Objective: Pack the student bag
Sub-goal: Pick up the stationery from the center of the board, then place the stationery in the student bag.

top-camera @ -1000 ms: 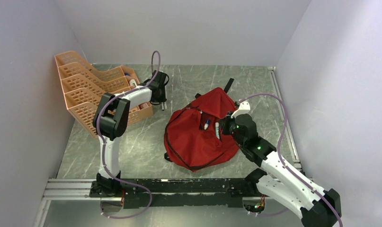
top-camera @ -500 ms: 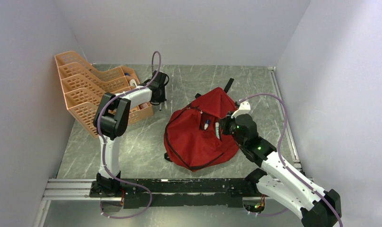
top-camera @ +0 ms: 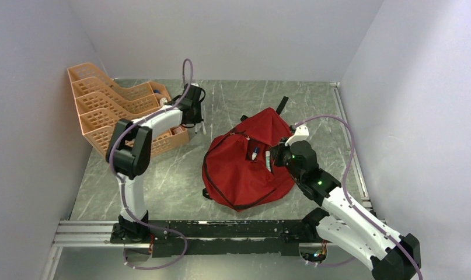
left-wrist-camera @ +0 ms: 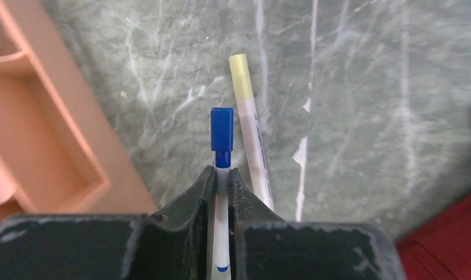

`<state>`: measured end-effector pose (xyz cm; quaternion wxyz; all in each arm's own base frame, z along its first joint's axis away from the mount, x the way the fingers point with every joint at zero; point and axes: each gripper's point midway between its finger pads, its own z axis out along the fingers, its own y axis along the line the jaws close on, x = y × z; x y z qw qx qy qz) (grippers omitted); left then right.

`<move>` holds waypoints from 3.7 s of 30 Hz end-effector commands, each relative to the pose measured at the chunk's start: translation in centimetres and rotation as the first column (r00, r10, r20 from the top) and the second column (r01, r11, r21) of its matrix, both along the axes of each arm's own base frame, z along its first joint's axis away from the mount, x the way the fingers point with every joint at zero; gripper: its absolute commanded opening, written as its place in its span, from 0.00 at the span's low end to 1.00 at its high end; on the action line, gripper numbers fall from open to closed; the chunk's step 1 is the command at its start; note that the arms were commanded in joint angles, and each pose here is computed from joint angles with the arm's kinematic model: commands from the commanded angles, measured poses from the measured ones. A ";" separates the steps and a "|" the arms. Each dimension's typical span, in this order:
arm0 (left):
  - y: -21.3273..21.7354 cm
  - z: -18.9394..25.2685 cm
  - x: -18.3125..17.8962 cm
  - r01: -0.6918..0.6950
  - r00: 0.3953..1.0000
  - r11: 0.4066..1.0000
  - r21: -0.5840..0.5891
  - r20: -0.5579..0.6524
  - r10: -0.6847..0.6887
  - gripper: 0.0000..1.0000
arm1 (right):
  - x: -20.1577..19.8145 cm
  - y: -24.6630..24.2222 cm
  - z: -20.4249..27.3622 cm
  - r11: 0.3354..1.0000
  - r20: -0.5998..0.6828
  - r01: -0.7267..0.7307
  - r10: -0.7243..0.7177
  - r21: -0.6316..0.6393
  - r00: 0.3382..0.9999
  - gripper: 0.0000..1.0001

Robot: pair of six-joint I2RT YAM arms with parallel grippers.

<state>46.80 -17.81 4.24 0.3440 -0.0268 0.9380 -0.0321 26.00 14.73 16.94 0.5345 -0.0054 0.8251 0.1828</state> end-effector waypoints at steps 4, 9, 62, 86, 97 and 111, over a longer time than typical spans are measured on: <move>-0.6 8.8 -2.0 0.019 0.987 0.985 -0.171 0.160 0.008 0.05 | -0.1 -0.2 0.2 0.999 0.018 0.018 -0.019 0.029 1.000 0.00; -1.8 11.1 -5.7 0.088 0.977 0.951 -0.297 0.210 -0.025 0.05 | 0.0 -0.3 0.5 0.999 0.028 0.024 -0.024 0.031 0.999 0.00; -26.0 11.2 -23.0 0.393 0.920 0.735 -0.553 0.245 -0.307 0.05 | -0.7 0.7 0.6 0.996 0.018 -0.022 0.020 0.085 1.000 0.00; -29.7 11.0 -16.4 0.341 0.939 0.609 -0.716 0.232 -0.254 0.13 | -1.2 0.8 0.7 0.994 0.018 -0.041 0.039 0.100 0.999 0.00; -29.7 10.6 -16.3 0.348 0.937 0.631 -0.694 0.230 -0.263 0.41 | -1.2 0.8 0.5 0.995 0.016 -0.043 0.041 0.089 0.999 0.00; -26.3 11.4 -20.9 0.536 0.838 0.613 -0.580 0.279 -0.469 0.38 | -0.9 0.8 0.4 0.996 0.020 -0.039 0.038 0.082 0.999 0.00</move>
